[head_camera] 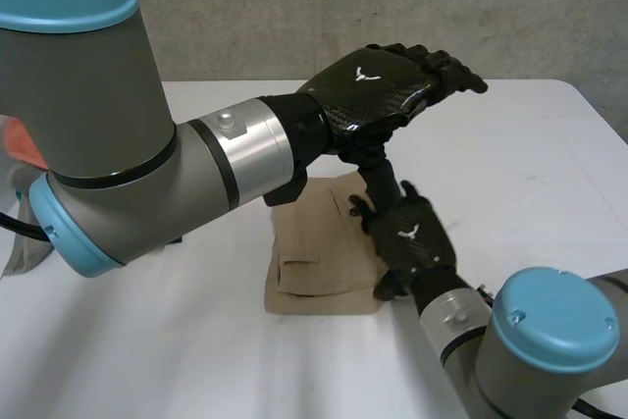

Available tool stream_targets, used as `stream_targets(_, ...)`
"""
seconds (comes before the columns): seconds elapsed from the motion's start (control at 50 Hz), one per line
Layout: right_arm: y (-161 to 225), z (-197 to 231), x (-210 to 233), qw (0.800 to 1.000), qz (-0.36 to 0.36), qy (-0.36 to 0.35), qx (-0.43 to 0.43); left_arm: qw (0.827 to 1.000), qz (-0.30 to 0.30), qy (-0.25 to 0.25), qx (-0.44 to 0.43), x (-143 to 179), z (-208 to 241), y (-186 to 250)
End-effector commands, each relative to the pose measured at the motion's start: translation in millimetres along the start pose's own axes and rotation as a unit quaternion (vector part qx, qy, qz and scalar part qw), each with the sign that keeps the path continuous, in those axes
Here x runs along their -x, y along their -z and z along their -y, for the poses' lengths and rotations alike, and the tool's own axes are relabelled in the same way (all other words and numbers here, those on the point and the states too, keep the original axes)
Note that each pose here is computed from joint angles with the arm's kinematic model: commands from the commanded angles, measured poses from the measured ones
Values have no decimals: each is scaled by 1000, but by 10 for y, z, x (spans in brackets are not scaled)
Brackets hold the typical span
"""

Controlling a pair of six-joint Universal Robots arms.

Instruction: Fold the laundry.

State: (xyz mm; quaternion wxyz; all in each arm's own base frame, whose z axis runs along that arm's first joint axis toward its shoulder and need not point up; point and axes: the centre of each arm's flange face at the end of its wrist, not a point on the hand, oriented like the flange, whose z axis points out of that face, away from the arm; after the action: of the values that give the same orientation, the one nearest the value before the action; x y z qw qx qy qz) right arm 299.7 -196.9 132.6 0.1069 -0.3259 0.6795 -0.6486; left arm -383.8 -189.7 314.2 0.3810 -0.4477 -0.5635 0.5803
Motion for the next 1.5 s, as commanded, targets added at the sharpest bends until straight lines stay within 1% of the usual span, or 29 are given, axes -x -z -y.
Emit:
stream_targets(0.02,-63,-17,-256,994,-65,-88,28,1000,-9,2,-4,-71,37,6)
stream_targets(0.1,-102,-77,-338,989,-72,-116,50,1000,-7,2,-3,-57,33,16)
stream_targets(0.24,-166,-199,-294,978,-51,-183,87,1000,-3,4,-2,-18,40,32)
stream_targets(0.32,-226,-267,-256,974,-46,-200,99,1000,0,6,-1,0,39,47)
stream_targets(0.4,-286,-340,-245,972,-49,-202,108,1000,0,9,0,3,34,59)
stream_targets(0.56,-463,-318,-338,975,-60,-197,86,1000,-1,12,3,22,8,81)
stream_targets(0.62,-600,-274,-455,975,-73,-200,61,1000,1,14,4,45,-3,87)
stream_targets(0.66,-765,-239,-574,976,-88,-198,35,1000,4,16,3,64,9,101)
stream_targets(0.72,-909,-232,-657,975,-99,-198,21,1000,8,16,1,84,31,117)
stream_targets(0.76,-1084,-215,-812,973,-121,-198,4,1000,9,17,-2,106,46,124)
stream_targets(0.8,-1273,-213,-1051,967,-158,-199,-12,1000,13,18,-4,140,54,126)
stream_targets(0.82,-1398,-220,-1249,962,-189,-198,-21,1000,13,18,-5,146,58,127)
stream_targets(0.88,-1565,-252,-1564,952,-234,-196,-30,1000,18,20,-9,188,90,133)
stream_targets(0.9,-1666,-288,-1780,945,-261,-194,-32,1000,19,22,-10,203,98,134)
stream_targets(0.94,-1747,-341,-2004,938,-286,-192,-29,999,21,24,-13,220,118,134)
stream_targets(0.96,-1809,-409,-2206,932,-305,-192,-24,999,22,27,-15,230,129,132)
stream_targets(1.02,-1891,-502,-2489,925,-328,-189,-23,999,22,29,-19,237,149,127)
stream_targets(1.08,-1936,-743,-2947,917,-363,-165,-23,999,22,32,-21,238,162,112)
stream_targets(1.2,-1826,-1044,-3460,914,-374,-151,-36,999,18,33,-19,199,159,96)
stream_targets(1.3,-1712,-1167,-3780,909,-388,-144,-48,999,11,35,-17,146,150,88)
stream_targets(1.34,-1686,-1231,-3844,913,-379,-143,-47,999,10,36,-16,133,145,85)
stream_targets(1.38,-1690,-1243,-3858,924,-352,-143,-49,999,7,35,-16,109,141,78)
stream_targets(1.44,-1717,-1221,-3834,934,-324,-141,-55,999,4,35,-16,90,143,75)
stream_targets(1.5,-1710,-1189,-3858,935,-323,-135,-57,999,4,35,-17,87,154,80)
